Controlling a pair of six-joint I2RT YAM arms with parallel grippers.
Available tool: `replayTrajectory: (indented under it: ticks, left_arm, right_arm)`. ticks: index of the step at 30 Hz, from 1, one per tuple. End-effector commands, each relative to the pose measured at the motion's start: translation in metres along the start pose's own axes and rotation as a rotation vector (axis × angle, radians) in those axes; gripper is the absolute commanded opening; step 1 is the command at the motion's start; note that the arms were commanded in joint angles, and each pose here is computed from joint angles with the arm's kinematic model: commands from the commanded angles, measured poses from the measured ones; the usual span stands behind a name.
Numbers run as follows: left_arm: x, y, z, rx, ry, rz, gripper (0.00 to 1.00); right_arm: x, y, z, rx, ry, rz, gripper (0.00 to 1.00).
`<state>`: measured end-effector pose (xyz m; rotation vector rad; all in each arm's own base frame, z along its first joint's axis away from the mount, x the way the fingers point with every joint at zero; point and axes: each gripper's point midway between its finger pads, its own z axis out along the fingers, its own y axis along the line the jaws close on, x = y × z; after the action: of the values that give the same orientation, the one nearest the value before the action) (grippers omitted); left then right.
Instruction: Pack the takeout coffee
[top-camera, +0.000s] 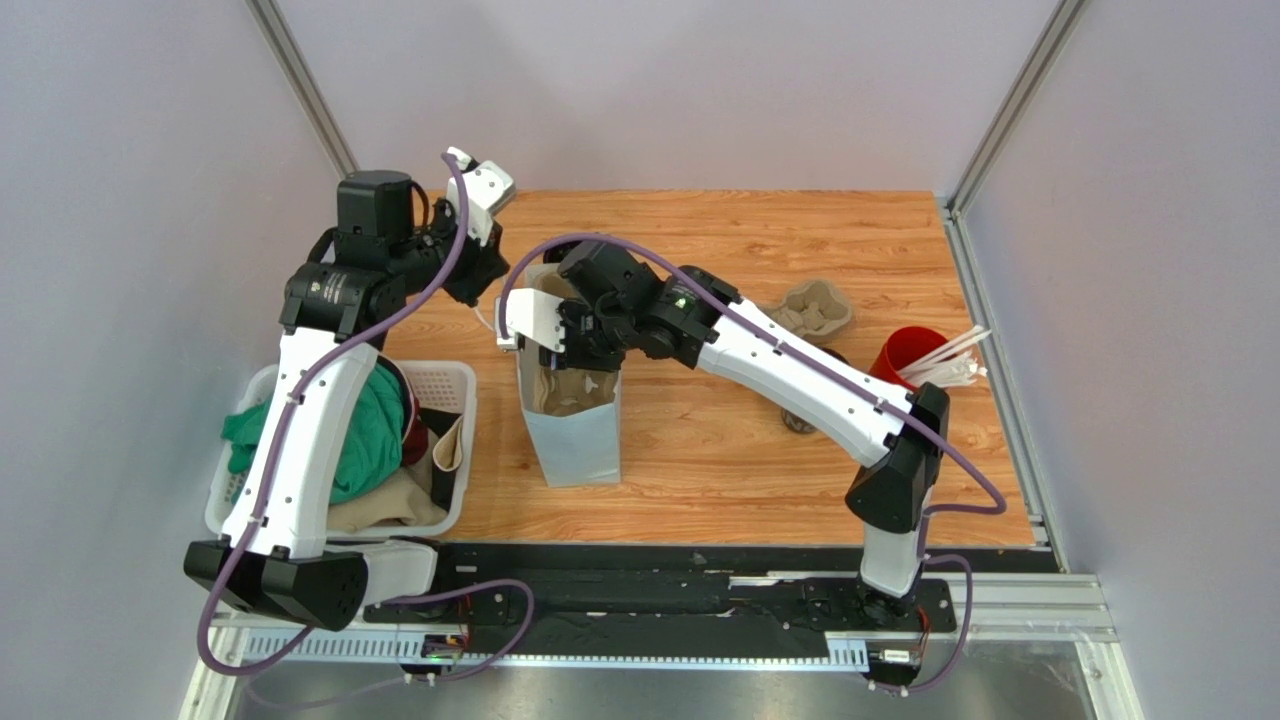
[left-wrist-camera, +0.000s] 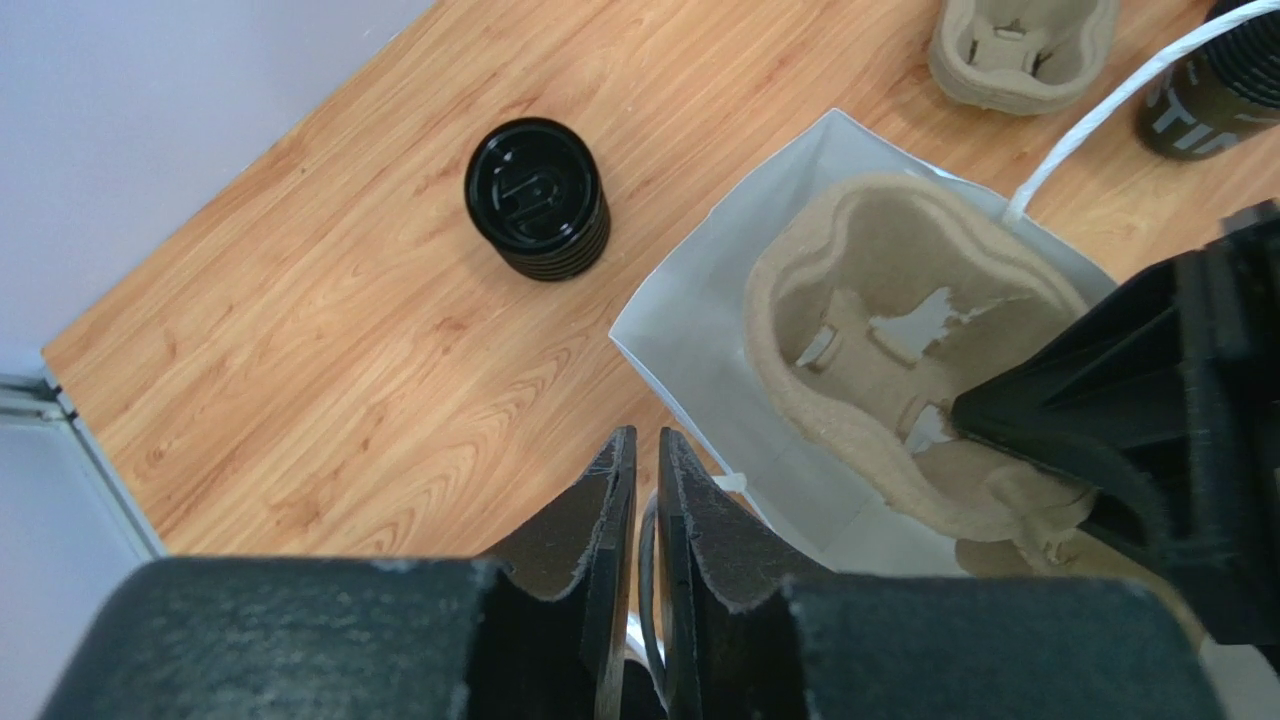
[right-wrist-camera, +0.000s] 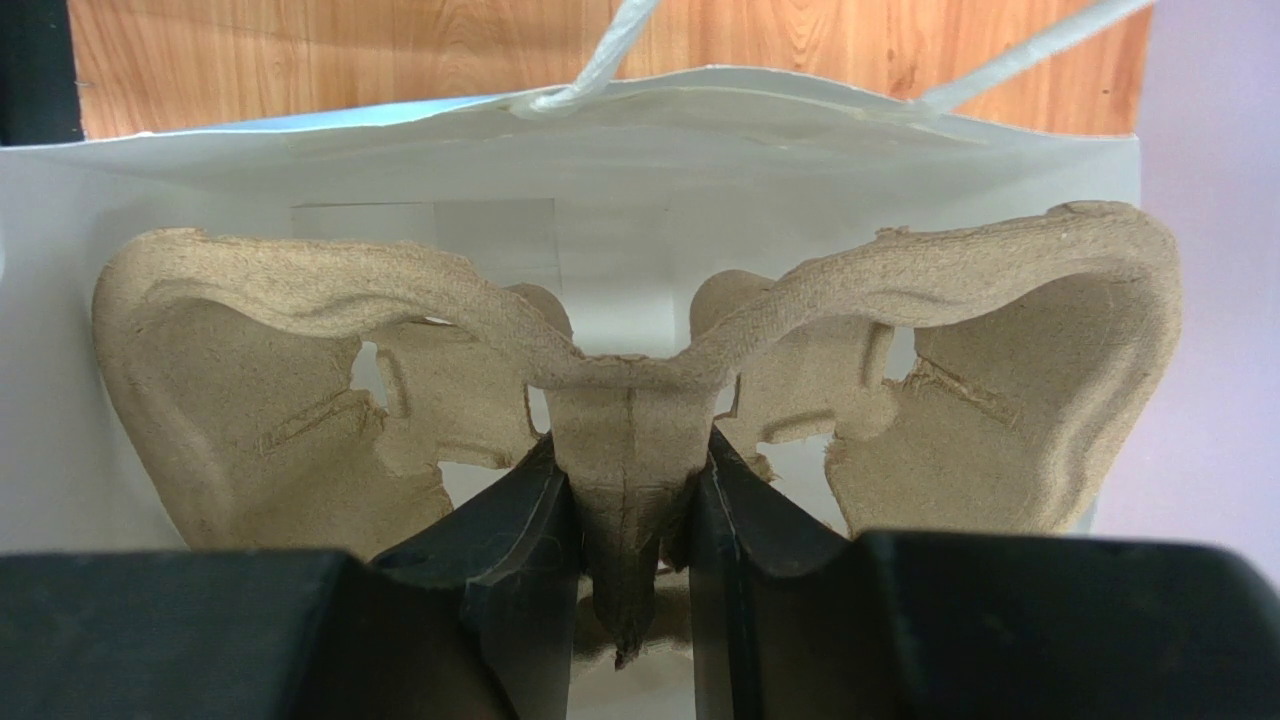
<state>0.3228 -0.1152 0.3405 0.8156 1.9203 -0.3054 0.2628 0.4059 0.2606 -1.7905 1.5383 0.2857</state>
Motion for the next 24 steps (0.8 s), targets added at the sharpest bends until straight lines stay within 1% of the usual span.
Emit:
replayTrajectory:
  ticks: [1, 4, 8, 10, 12, 21, 24]
  left_arm:
    - [-0.024, -0.009, -0.008, 0.042, -0.116, 0.037, 0.19]
    - [-0.025, -0.013, -0.012, 0.047, -0.143, 0.054, 0.16]
    - [-0.017, -0.015, -0.013, 0.044, -0.133, 0.058, 0.16]
    - [-0.011, -0.015, -0.012, 0.039, -0.120, 0.063, 0.19]
    - [-0.003, -0.014, -0.009, 0.032, -0.101, 0.064, 0.25]
    - [0.017, -0.012, -0.005, 0.010, -0.058, 0.073, 0.25]
    - [0.022, -0.011, -0.005, -0.003, -0.048, 0.080, 0.23]
  right_arm:
    - [-0.016, 0.002, 0.000, -0.033, -0.039, 0.040, 0.22]
    - [-0.015, 0.004, 0.007, -0.052, -0.030, 0.066, 0.22]
    - [-0.012, 0.006, 0.012, -0.074, -0.011, 0.095, 0.22]
    - [-0.012, 0.008, 0.012, -0.079, -0.009, 0.106, 0.22]
    - [-0.011, 0.009, 0.012, -0.081, -0.006, 0.114, 0.22]
    - [-0.006, 0.013, 0.011, -0.089, 0.014, 0.147, 0.22]
    - [-0.004, 0.016, 0.011, -0.095, 0.019, 0.152, 0.22]
